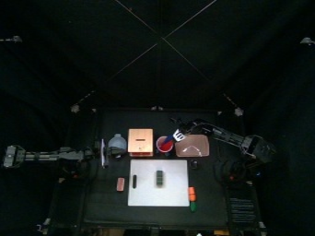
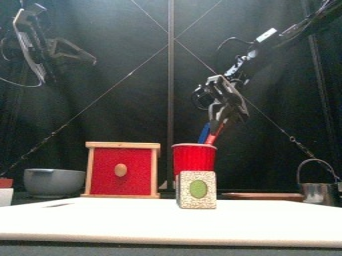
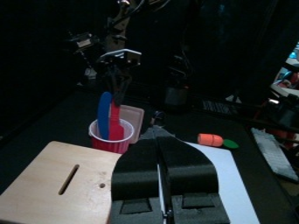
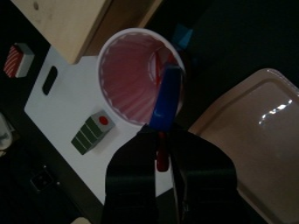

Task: Cut the sushi into 4 pieces with the knife
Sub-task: Grasp knife edge with left hand

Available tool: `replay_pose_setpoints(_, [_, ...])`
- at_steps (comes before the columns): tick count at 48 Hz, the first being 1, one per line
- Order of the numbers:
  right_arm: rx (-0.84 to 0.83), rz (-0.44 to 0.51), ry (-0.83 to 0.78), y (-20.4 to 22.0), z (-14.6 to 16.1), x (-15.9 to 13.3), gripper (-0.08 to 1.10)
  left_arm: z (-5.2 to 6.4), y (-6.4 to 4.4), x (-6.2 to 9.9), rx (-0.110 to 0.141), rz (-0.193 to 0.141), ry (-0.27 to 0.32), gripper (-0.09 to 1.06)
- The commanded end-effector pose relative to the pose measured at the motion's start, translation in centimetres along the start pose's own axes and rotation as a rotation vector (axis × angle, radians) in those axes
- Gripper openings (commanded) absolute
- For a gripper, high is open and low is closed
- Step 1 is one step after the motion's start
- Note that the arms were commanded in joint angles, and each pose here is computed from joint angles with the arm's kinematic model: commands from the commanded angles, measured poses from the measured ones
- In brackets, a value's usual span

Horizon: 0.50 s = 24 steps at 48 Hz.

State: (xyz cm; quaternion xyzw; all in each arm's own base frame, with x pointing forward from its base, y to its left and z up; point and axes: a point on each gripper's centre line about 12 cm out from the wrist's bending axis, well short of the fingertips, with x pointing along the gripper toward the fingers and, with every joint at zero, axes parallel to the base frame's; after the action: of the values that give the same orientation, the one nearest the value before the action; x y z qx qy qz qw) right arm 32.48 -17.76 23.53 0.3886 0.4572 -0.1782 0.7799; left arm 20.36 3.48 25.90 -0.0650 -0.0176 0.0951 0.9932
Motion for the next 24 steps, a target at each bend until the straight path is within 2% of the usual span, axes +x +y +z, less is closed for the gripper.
replay_pose_setpoints(1, [-0.036,0.033,-0.043,1.7,0.9,-2.6,0.16,0.5,0.1,0.2,0.001,0.008,-0.018,0.07])
replay_pose_setpoints(13, [-0.108,0.086,-0.139,4.7,1.0,-8.8,0.17,0.6,0.3,0.2,0.003,0.016,-0.027,0.07])
replay_pose_setpoints(24, [-0.192,0.120,-0.313,6.5,-1.3,-15.1,0.17,0.8,0.4,0.2,0.005,0.019,-0.047,0.09])
